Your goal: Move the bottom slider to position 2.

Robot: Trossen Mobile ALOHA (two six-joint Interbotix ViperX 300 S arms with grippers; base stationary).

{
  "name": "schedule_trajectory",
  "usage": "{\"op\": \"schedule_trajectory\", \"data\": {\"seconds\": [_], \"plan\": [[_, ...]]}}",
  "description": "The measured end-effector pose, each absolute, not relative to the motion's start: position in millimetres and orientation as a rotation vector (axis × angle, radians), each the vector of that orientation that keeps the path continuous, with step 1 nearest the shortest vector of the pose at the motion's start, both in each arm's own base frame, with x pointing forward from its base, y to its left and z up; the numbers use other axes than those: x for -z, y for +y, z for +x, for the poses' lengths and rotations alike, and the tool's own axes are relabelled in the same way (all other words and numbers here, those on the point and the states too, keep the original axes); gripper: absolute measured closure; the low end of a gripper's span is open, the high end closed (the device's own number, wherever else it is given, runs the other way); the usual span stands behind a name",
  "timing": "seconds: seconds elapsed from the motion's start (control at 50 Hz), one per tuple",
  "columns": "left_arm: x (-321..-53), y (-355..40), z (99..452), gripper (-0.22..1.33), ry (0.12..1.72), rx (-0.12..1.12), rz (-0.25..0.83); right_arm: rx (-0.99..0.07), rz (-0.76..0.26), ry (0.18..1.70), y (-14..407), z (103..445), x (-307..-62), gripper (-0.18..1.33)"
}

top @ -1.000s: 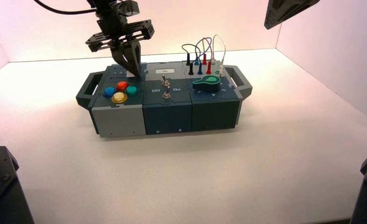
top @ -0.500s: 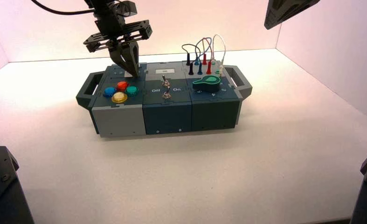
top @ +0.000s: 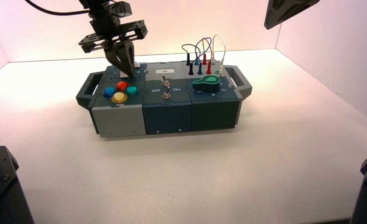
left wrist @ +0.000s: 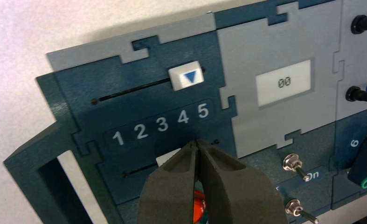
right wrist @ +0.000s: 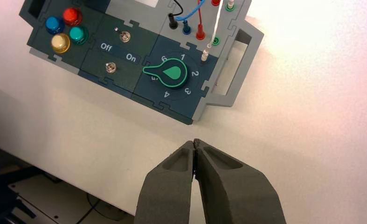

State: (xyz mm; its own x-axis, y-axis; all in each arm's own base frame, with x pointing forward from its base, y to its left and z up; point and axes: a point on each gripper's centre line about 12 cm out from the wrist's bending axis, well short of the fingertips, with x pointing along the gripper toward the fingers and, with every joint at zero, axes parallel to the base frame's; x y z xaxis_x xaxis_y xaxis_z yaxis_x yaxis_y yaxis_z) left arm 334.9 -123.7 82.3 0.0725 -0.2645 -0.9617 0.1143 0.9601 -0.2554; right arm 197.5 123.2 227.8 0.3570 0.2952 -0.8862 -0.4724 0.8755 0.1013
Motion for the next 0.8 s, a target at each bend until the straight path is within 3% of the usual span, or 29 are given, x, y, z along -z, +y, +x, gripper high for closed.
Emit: {"op": "schedule_trajectory", "data": {"seconds": [0.8], "plan": [[-81.0,-114.9,335.0,1.28,1.479,0.272,-0.134,-0.501,-0.185,1.101,123.6,197.4,-227.5,1.29]]}}
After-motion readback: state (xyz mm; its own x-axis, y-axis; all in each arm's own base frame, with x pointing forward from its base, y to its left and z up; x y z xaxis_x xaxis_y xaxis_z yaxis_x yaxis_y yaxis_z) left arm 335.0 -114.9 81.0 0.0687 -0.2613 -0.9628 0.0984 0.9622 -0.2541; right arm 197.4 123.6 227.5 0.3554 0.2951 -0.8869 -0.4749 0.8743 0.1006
